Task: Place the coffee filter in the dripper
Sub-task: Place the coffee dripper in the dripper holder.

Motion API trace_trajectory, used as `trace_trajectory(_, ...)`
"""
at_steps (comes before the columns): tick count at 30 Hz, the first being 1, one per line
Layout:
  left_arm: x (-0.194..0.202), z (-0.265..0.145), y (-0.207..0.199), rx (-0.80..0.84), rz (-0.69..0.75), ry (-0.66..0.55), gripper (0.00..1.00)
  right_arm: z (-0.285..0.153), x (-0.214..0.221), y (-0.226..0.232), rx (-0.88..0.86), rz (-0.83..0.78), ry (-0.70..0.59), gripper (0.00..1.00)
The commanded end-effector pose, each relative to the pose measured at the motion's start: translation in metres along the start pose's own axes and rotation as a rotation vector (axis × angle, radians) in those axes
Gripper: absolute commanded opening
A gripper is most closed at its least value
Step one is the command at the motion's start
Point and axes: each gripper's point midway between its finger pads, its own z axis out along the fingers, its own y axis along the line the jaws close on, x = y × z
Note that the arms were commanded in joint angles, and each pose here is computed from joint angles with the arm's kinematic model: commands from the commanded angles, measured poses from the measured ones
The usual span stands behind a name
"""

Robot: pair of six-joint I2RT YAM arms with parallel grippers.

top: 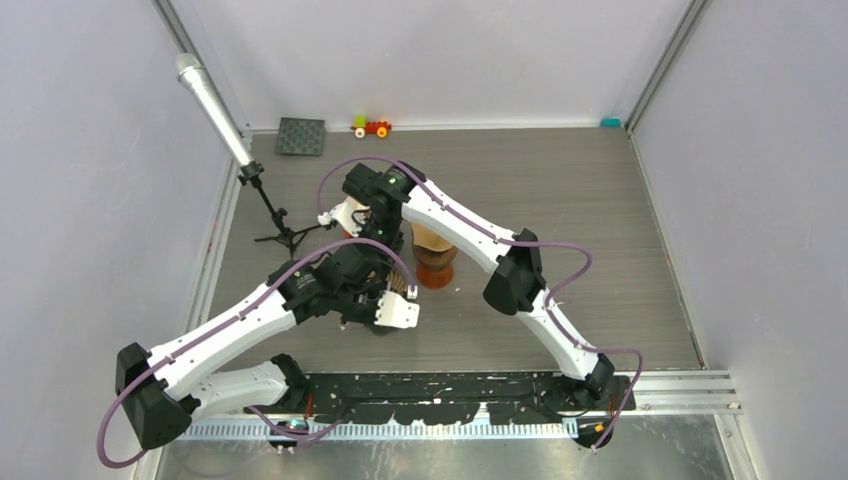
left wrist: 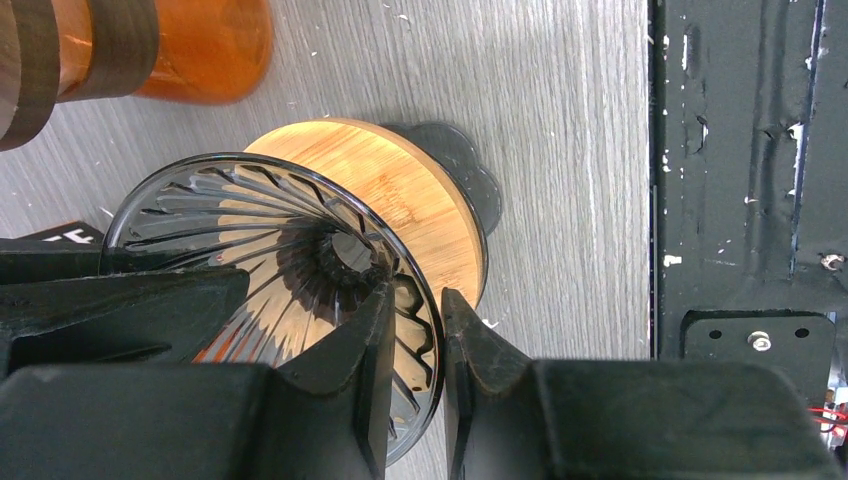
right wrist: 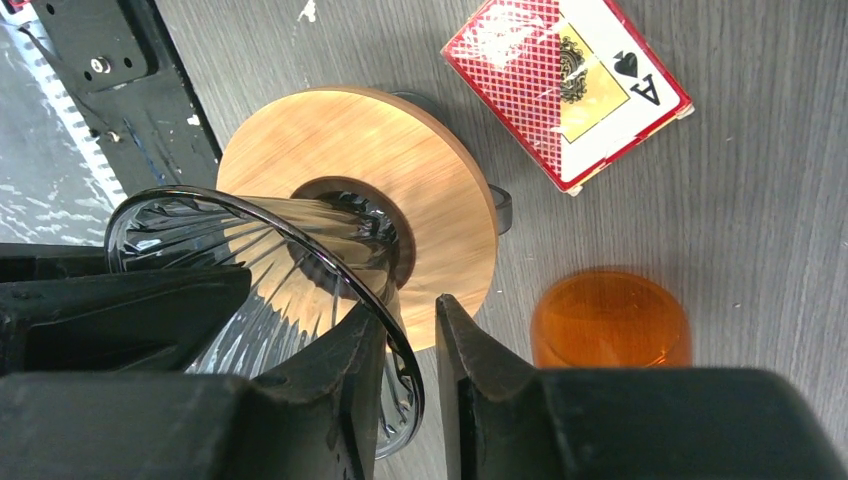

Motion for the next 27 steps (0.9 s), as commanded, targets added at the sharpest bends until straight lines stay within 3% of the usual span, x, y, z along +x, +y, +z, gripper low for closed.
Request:
trace_trajectory(1, 0.020, 0.001, -0.024, 0.091, -0.057, 0.088, 0.05, -0.010, -0.008, -0.004, 0.052, -0.017, -0.033, 0.30)
trace_trajectory(10, 0.012, -0.006, -0.023, 0.074, -0.049, 0.044, 0.26, -0.023, -0.011, 0.000, 0.066, -0.025, -0.056, 0.33)
trace_trajectory(13, 0.011, -0.006, -0.023, 0.077, -0.046, 0.038, 0.37, -0.025, -0.010, 0.001, 0.067, -0.020, -0.058, 0.34)
trace_trajectory(18, 0.011, -0.006, -0.023, 0.072, -0.045, 0.035, 0.44, -0.028, -0.009, 0.001, 0.076, -0.022, -0.056, 0.38)
trace_trajectory(27, 0.009, -0.014, -0.017, 0.023, -0.030, 0.018, 0.45, -0.041, -0.012, 0.002, 0.100, -0.035, -0.081, 0.47)
